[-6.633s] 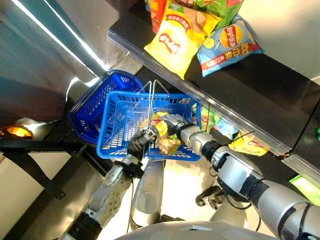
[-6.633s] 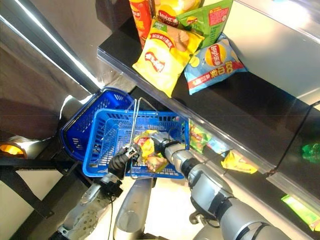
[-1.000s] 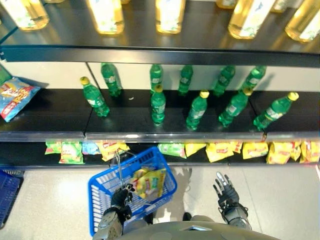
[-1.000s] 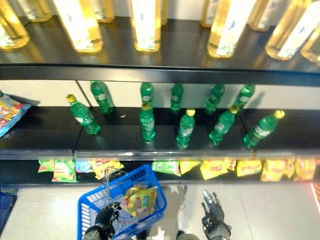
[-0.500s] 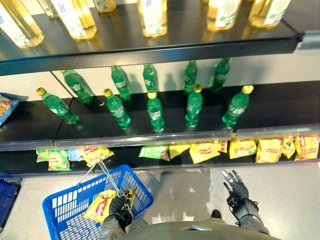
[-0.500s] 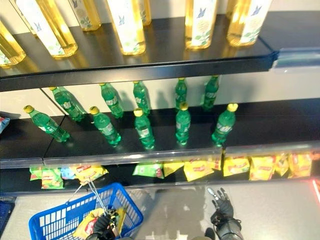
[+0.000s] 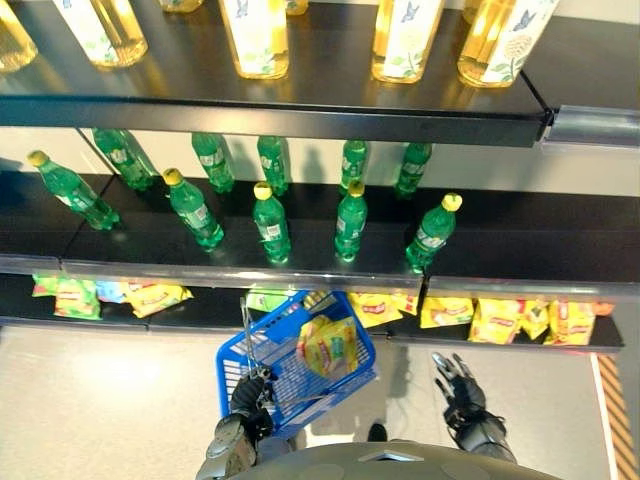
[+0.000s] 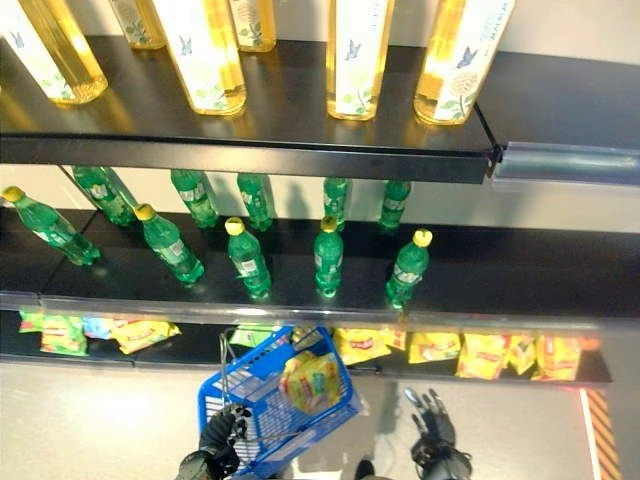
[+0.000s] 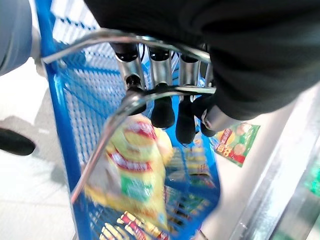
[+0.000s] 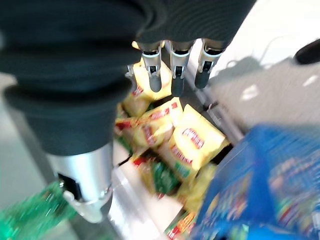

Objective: Pick up the snacks into the basket

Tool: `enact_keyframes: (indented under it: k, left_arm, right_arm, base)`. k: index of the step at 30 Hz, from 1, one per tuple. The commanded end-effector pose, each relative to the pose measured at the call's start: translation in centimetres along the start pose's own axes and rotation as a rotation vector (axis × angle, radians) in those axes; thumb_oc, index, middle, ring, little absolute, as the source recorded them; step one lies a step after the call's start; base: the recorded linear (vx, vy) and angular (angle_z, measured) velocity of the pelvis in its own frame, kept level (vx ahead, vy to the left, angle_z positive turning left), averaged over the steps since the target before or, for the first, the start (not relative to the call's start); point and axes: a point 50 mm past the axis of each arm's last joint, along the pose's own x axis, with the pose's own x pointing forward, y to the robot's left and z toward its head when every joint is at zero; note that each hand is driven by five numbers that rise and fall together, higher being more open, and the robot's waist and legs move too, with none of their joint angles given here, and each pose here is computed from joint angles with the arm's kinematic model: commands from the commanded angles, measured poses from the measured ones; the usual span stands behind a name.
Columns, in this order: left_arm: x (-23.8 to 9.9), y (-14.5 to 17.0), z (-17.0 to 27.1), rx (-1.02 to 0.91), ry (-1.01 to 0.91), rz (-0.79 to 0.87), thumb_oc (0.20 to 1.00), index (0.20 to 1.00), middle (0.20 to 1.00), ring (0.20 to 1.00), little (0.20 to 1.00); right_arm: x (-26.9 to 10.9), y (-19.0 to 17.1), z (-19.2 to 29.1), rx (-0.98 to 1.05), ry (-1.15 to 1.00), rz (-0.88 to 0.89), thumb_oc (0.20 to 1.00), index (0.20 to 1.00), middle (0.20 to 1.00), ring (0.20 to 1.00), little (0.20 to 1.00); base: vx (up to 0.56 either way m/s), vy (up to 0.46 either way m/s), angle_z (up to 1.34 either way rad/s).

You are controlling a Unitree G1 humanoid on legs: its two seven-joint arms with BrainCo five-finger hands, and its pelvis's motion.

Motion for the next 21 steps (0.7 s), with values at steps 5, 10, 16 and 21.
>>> enact_keyframes:
  k: [5,10,16,21]
  left_arm:
    - [0.3,0.4,3.5,0.011,-0.171,-0.014,0.200,0.200,0.200,0.200,0.200]
    - [0.3,1.3,3.8,0.025,-0.181,0.021,0.200,0.200,0.200,0.200,0.200]
    - [0.2,2.2,4.1,0.021,-0.192,0.059,0.200,0.200,0.200,0.200,0.200]
    - [0.2,3.3,3.6,-0.012,-0.169,0.119,0.200,0.200,0.200,0.200,0.200]
  right_arm:
    - [0.4,1.5,1.0,0.020,-0.060,0.044,1.000,1.000,1.000,1.000,1.000]
    - [1.0,2.5,1.9,-0.002,-0.086,0.061,1.000,1.000,1.000,1.000,1.000]
    - [1.3,3.4,2.7,-0.036,-0.114,0.087,1.000,1.000,1.000,1.000,1.000]
    - [1.4,3.3,3.2,-0.102,-0.113,0.108,1.000,1.000,1.000,1.000,1.000]
  base:
    - [0.04,0.027,0.01]
    - [-0.03,-0.058,-0.60]
    - [0.03,-0.124,0.00]
    - [0.05,-0.174,0.01]
